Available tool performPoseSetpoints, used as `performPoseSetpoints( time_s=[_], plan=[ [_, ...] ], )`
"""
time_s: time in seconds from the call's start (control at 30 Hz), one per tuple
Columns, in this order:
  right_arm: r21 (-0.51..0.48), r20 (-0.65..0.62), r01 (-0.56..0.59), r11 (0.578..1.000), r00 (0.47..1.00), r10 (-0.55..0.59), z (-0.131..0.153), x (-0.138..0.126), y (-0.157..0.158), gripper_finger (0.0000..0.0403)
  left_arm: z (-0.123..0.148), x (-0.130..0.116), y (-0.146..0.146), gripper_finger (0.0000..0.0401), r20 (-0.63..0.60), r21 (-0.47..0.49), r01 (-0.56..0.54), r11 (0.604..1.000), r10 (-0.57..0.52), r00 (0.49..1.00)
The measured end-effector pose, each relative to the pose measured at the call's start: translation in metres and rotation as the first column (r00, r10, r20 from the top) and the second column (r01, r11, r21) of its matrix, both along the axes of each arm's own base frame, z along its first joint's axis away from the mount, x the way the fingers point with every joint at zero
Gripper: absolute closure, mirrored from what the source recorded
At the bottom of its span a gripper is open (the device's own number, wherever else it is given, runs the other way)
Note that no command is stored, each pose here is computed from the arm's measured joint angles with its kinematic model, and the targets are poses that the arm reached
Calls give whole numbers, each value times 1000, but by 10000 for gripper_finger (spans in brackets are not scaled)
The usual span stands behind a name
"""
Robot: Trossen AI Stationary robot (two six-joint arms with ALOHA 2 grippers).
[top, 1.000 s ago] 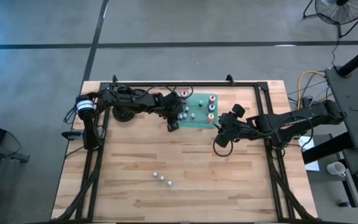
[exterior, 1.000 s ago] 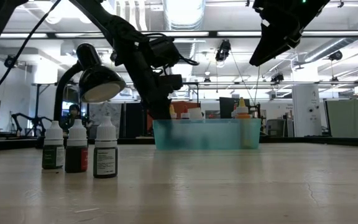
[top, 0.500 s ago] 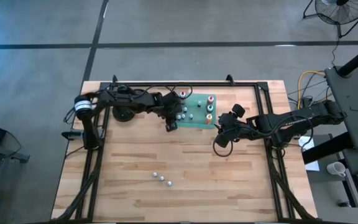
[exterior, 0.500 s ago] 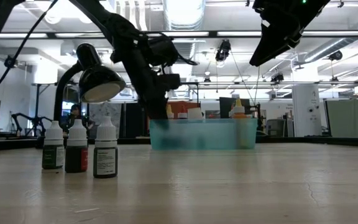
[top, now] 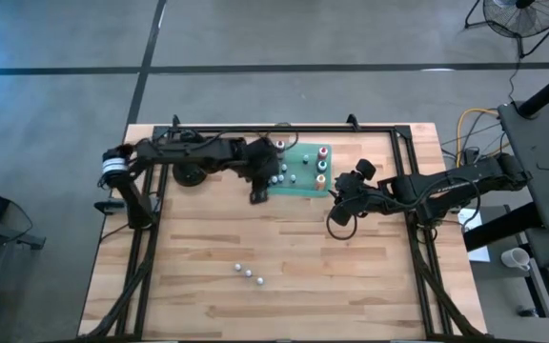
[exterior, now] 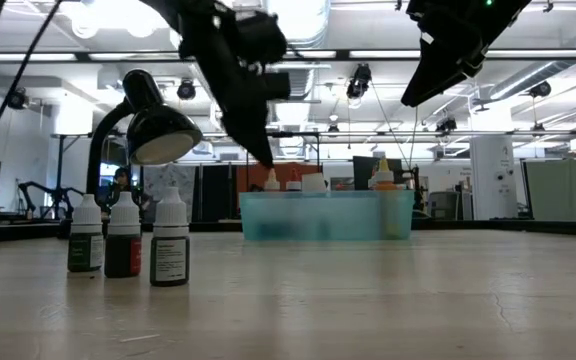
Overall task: Pick & Place food coloring
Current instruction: Put the small black food coloring bottle into the green bin
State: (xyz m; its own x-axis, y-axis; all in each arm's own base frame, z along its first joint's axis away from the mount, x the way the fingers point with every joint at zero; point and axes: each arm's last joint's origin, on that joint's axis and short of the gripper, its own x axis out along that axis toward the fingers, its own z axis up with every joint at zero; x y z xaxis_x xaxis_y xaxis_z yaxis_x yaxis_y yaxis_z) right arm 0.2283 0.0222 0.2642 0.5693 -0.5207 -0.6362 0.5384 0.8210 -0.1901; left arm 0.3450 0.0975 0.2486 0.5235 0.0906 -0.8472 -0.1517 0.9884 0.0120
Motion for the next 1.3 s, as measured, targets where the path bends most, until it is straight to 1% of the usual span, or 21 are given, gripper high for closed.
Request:
performPoseSetpoints(
  time_s=[0.03,0.1,0.17,0.2,0.27,0.37,0.47,0.57,0.63,0.73,0.8,0.87,0.93,1.0,1.1,1.2,1.3],
  plan=[
    [0,0,0,1000,1000,0,0,0,0,220,6,-2,-8,309,8,6,65,998,-65,998],
    [0,0,0,1000,1000,0,0,0,0,220,17,-9,-26,309,8,14,206,978,-206,979],
    [-2,-2,-2,1000,1000,2,0,0,0,220,27,-19,-44,309,-13,33,337,941,-336,942],
    [-6,-6,-6,1000,1000,6,0,0,0,220,27,-24,-52,309,-34,37,393,919,-392,919],
    [-18,-14,-19,1000,1000,19,0,0,0,220,26,-32,-67,309,-64,41,471,881,-468,881],
    [-26,-20,-30,999,999,30,0,1,0,220,13,-40,-86,309,-106,20,535,845,-530,841],
    [-12,-16,-34,999,999,34,0,1,0,220,-1,-46,-106,309,-134,-16,570,822,-567,813],
    [55,-3,-63,996,998,63,-1,2,2,220,-14,-51,-128,309,-133,-35,602,798,-601,788],
    [113,28,-65,991,998,62,-1,3,3,220,-19,-54,-143,309,-132,-49,614,788,-615,778],
    [176,74,-31,984,997,18,-2,4,4,220,-22,-58,-162,309,-130,-70,630,773,-633,763],
    [208,92,-2,978,996,-18,-3,4,4,220,-23,-61,-174,309,-131,-74,655,752,-659,741],
    [266,107,20,964,993,-50,-4,5,5,220,-23,-64,-184,309,-131,-78,675,734,-679,722],
    [351,97,22,936,994,-59,-8,7,7,220,-23,-66,-193,309,-130,-79,670,739,-674,728],
    [428,55,-14,904,998,-10,-15,10,10,220,-22,-67,-200,309,-122,-70,654,754,-657,744],
    [527,-10,-43,849,998,57,-28,17,18,220,-23,-68,-206,309,-105,-50,656,753,-657,747],
    [582,-73,-2,813,996,54,-42,23,27,220,-25,-68,-209,309,-86,-43,658,752,-659,747],
    [600,-123,32,799,991,53,-54,31,35,220,-36,-70,-210,309,-100,-65,633,771,-636,765]
  ],
)
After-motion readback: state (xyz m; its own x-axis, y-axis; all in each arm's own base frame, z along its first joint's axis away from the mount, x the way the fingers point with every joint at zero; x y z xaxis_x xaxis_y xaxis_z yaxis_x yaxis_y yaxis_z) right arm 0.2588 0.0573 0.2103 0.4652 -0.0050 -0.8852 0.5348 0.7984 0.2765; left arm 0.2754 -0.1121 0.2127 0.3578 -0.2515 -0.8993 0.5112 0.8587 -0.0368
